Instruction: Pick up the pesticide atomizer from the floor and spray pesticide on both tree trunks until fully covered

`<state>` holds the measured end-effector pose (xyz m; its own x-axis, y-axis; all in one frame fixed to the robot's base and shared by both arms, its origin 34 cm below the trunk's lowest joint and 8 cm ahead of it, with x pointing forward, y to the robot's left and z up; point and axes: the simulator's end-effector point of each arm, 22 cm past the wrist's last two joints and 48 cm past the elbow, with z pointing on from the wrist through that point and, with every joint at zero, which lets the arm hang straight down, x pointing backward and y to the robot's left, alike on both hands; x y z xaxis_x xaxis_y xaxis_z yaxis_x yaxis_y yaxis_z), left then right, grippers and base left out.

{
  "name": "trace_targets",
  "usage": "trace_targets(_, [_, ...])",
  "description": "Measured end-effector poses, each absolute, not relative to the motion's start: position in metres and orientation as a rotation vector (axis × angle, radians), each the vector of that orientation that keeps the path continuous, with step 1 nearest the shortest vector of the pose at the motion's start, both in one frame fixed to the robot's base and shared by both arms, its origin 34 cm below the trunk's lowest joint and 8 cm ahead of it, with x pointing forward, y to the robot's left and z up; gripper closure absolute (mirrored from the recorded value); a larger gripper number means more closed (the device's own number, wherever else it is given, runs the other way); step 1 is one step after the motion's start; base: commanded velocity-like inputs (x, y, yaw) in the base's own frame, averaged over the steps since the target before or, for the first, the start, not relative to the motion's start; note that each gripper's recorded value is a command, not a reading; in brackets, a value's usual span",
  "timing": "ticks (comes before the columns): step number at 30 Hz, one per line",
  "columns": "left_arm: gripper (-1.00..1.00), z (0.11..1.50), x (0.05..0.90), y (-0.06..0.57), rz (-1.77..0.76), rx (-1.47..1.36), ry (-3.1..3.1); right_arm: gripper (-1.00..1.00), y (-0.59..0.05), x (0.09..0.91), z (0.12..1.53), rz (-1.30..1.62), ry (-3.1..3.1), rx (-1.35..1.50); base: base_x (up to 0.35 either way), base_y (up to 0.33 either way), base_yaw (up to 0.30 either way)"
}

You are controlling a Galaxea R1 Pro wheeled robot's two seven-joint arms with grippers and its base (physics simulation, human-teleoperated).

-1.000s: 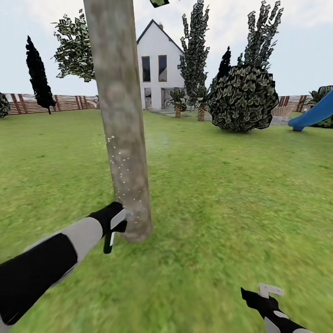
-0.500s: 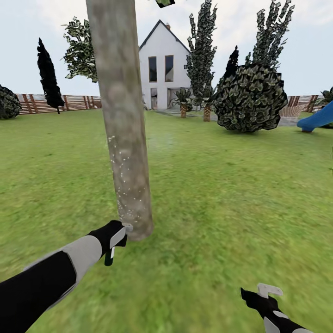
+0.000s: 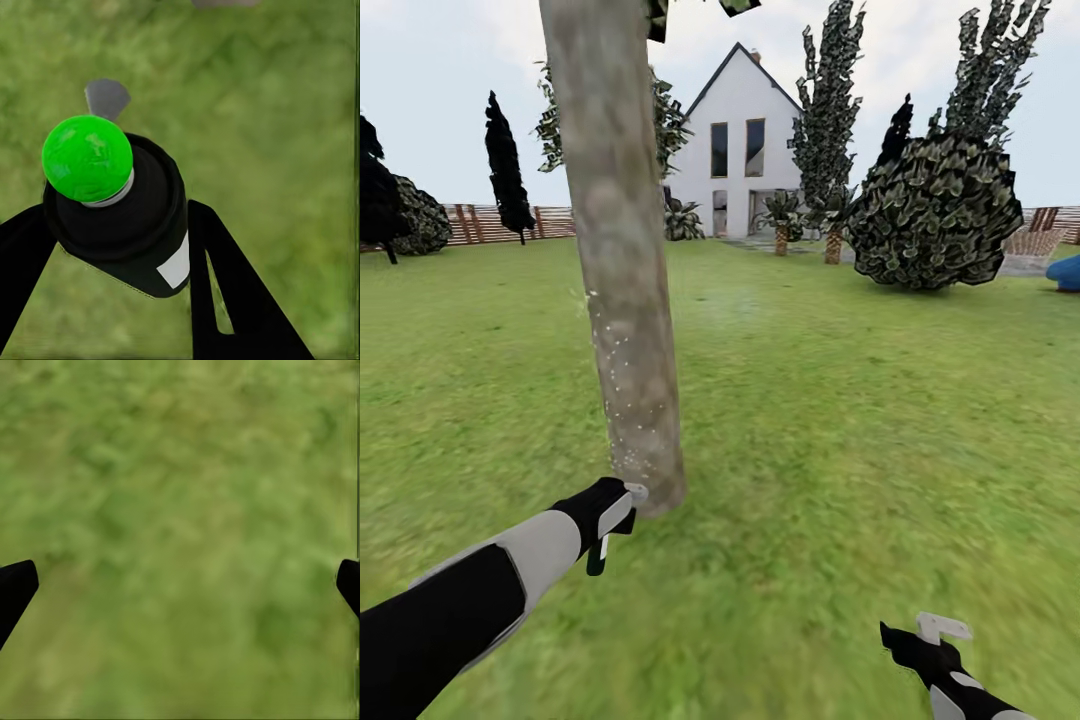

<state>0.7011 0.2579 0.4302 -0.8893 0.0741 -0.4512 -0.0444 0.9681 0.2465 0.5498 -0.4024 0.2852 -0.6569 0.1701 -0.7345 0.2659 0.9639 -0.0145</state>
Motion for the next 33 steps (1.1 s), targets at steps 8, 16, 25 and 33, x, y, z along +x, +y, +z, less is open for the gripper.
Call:
trace_targets(8, [1.0, 0.43, 0.701, 0.258, 0.345, 0.021, 2.644, -1.0, -0.402, 0.55, 0.285, -0.154, 2.301, 0.305, 0.174, -0.302, 0.132])
trace_targets(16, [1.0, 0.43, 0.701, 0.245, 0.328, 0.036, 2.645, -1.0, -0.402, 0.55, 0.285, -0.154, 2.303, 0.299, 0.013, -0.324, 0.236])
trace_targets(25, [1.0, 0.43, 0.701, 0.245, 0.329, 0.036, 2.645, -1.0, -0.402, 0.55, 0.285, -0.154, 2.302, 0.3, 0.0, -0.326, 0.125])
trace_targets(33, [1.0, 0.43, 0.701, 0.246, 0.33, 0.035, 2.645, -1.0, -0.402, 0.55, 0.285, -0.155, 2.303, 0.298, 0.077, -0.316, 0.249])
